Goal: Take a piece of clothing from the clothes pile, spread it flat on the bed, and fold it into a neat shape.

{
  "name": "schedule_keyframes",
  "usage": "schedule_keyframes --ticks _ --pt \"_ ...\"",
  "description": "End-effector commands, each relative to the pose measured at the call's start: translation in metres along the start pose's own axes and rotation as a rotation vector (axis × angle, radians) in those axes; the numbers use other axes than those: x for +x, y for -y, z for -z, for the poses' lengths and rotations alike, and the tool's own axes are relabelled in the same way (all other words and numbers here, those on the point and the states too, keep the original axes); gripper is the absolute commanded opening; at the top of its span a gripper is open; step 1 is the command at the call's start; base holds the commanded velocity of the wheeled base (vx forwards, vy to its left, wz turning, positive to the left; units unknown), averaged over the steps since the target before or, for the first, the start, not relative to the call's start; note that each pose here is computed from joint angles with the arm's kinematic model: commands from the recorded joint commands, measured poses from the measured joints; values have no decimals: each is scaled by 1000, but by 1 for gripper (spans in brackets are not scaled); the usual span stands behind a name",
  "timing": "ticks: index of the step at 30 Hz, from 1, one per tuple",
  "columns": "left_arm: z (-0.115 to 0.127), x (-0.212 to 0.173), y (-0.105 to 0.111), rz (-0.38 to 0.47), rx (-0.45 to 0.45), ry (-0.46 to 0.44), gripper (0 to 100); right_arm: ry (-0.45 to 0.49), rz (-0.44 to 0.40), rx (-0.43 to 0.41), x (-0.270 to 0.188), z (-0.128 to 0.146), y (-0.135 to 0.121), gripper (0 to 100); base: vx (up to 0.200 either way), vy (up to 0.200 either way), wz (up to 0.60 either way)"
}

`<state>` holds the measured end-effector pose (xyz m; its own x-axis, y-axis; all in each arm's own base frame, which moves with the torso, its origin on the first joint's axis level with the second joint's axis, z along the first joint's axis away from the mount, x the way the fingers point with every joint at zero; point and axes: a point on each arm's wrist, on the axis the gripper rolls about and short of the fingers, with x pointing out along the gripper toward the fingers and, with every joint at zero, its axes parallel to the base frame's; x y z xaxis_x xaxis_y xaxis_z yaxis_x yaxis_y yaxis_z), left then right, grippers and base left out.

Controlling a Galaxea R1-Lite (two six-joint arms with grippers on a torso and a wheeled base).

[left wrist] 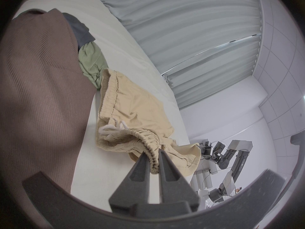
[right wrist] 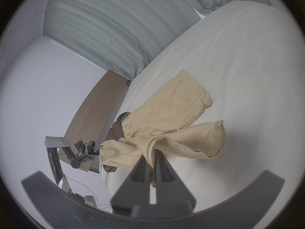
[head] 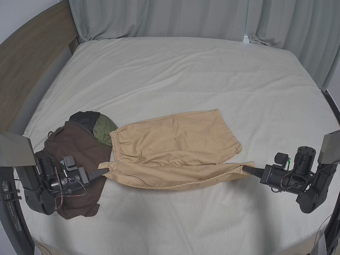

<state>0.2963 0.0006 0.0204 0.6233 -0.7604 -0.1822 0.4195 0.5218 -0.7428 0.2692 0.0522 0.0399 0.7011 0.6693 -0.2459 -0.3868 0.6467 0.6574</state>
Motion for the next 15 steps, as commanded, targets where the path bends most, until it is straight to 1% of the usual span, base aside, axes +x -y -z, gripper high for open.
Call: schedule_keyframes --ticks 1,6,15 --pt "-7 0 6 12 17 18 0 32 -14 -9 2 -8 -2 0 0 0 0" --pt "-10 0 7 18 14 26 0 57 -30 -7 4 -16 -4 0 0 0 0" --pt "-17 1 9 25 20 44 0 91 -54 -36 11 -26 -7 0 0 0 0"
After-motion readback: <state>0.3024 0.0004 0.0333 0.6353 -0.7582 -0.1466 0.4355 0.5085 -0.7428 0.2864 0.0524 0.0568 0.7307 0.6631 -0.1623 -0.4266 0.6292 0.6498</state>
